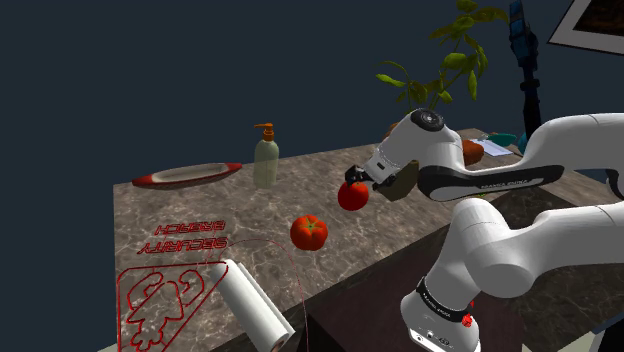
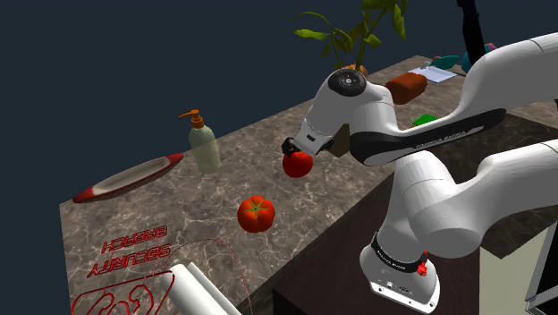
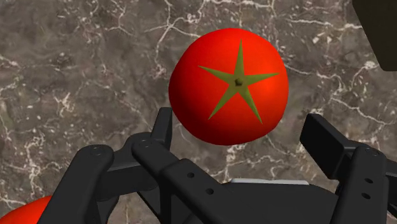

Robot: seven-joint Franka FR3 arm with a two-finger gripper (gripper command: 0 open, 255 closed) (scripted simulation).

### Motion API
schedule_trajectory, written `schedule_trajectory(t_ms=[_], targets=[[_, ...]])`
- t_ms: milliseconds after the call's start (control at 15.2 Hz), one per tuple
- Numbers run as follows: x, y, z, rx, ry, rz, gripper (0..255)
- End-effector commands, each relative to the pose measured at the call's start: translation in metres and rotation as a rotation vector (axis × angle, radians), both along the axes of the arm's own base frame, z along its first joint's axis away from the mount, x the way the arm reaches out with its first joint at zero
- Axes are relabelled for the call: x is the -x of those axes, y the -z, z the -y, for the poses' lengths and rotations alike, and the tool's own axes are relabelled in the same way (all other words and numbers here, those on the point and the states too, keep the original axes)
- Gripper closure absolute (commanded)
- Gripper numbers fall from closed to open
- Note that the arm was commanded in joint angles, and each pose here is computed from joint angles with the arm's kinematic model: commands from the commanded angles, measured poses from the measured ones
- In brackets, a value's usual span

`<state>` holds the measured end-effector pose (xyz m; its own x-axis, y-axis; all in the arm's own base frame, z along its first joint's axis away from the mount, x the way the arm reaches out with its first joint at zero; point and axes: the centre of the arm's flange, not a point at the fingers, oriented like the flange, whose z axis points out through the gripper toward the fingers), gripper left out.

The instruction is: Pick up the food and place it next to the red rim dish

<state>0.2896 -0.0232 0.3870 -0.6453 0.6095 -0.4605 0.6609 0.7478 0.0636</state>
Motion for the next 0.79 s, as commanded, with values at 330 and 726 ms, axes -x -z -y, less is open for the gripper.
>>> schedule_trajectory(t_ms=[330, 726], targets=[[-0.0002, 0.0003, 0.0003, 0.000, 0.000, 0.000, 255], [-0.0002, 0.0003, 0.0003, 0.000, 0.000, 0.000, 255]])
